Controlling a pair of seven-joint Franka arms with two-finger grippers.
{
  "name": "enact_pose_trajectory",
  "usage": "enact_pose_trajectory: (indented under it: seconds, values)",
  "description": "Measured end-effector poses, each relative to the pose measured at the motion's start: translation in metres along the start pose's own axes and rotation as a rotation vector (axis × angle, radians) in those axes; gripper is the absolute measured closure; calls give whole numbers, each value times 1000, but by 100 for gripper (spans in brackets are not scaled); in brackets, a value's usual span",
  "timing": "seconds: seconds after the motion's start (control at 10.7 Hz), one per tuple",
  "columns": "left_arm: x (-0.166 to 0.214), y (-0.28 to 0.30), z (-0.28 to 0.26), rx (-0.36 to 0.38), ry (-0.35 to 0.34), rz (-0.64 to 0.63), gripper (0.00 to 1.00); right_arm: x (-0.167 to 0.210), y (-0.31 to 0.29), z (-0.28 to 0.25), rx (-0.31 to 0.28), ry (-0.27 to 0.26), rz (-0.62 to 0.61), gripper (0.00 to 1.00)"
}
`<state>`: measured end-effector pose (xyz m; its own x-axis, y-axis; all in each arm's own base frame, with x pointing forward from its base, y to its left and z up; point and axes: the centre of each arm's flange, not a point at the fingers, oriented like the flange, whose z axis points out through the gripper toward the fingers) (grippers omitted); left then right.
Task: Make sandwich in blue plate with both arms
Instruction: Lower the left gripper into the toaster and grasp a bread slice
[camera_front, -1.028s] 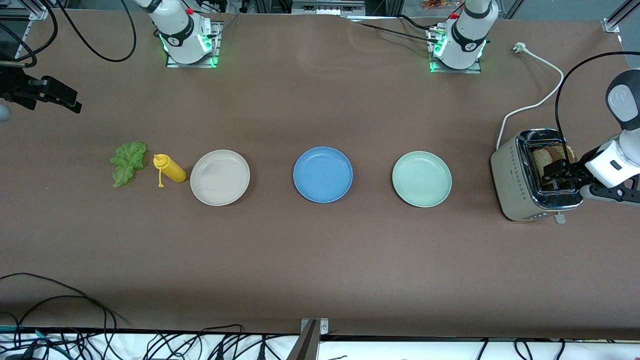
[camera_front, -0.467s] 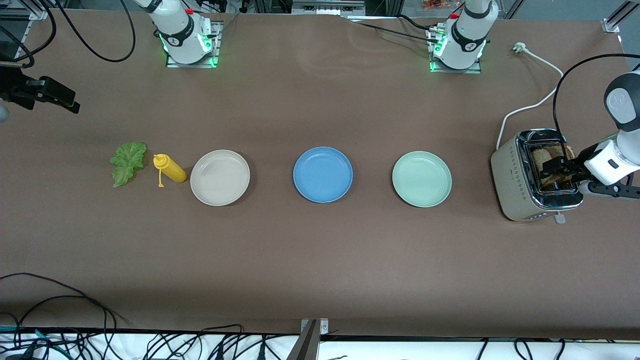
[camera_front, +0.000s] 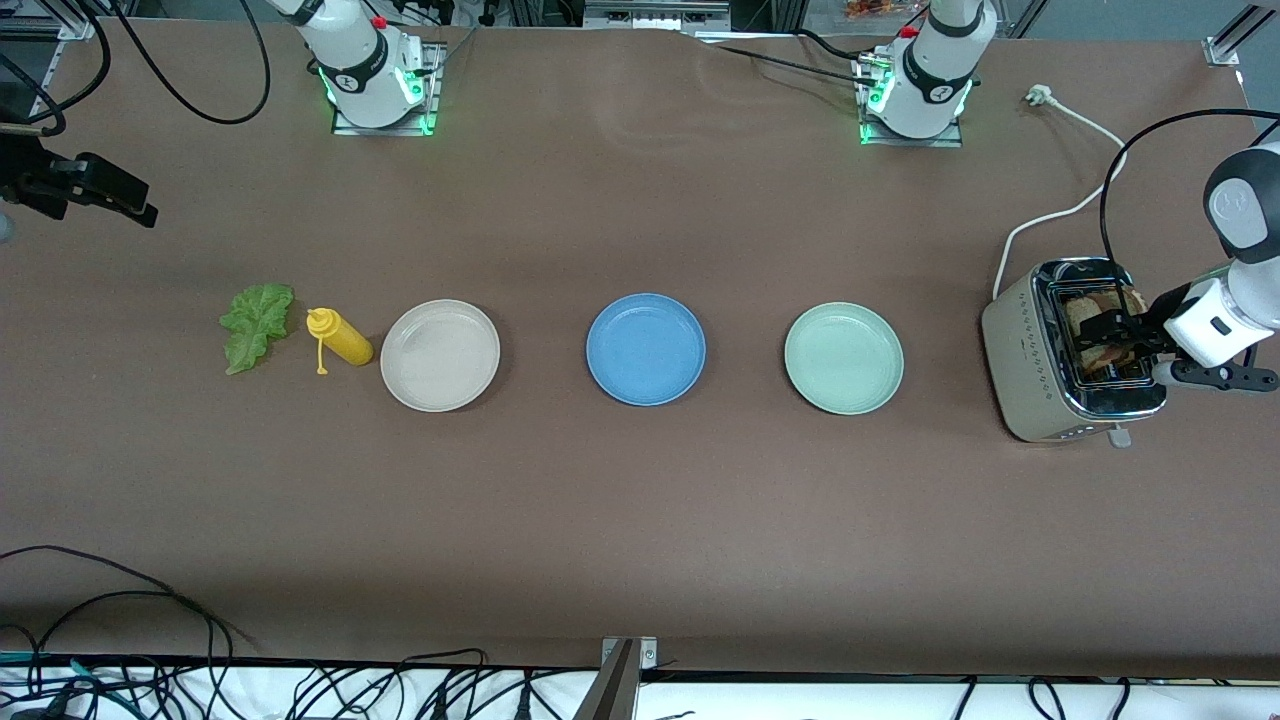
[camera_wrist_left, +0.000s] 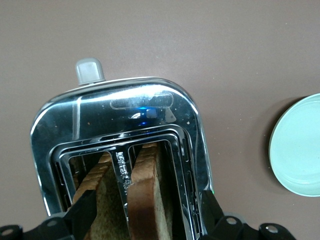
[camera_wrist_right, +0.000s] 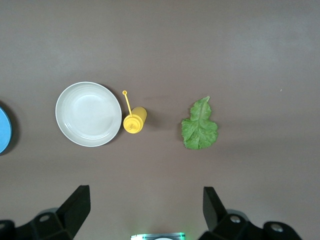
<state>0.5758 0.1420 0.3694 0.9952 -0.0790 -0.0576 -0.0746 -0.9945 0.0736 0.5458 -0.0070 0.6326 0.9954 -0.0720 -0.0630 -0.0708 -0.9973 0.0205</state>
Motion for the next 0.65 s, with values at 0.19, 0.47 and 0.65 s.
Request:
enact_pose_trajectory:
  seconds: [0.19,0.47,0.65]
  values:
    - [-2,2,0,-8,-16,-5,9,0,0,0,0,0,0,0]
    - [-6,7,4,-28,-54,-27,11,0,0,0,0,0,1,0]
    - [-8,8,5,-35,-75,-43,12,0,0,0,0,0,1,0]
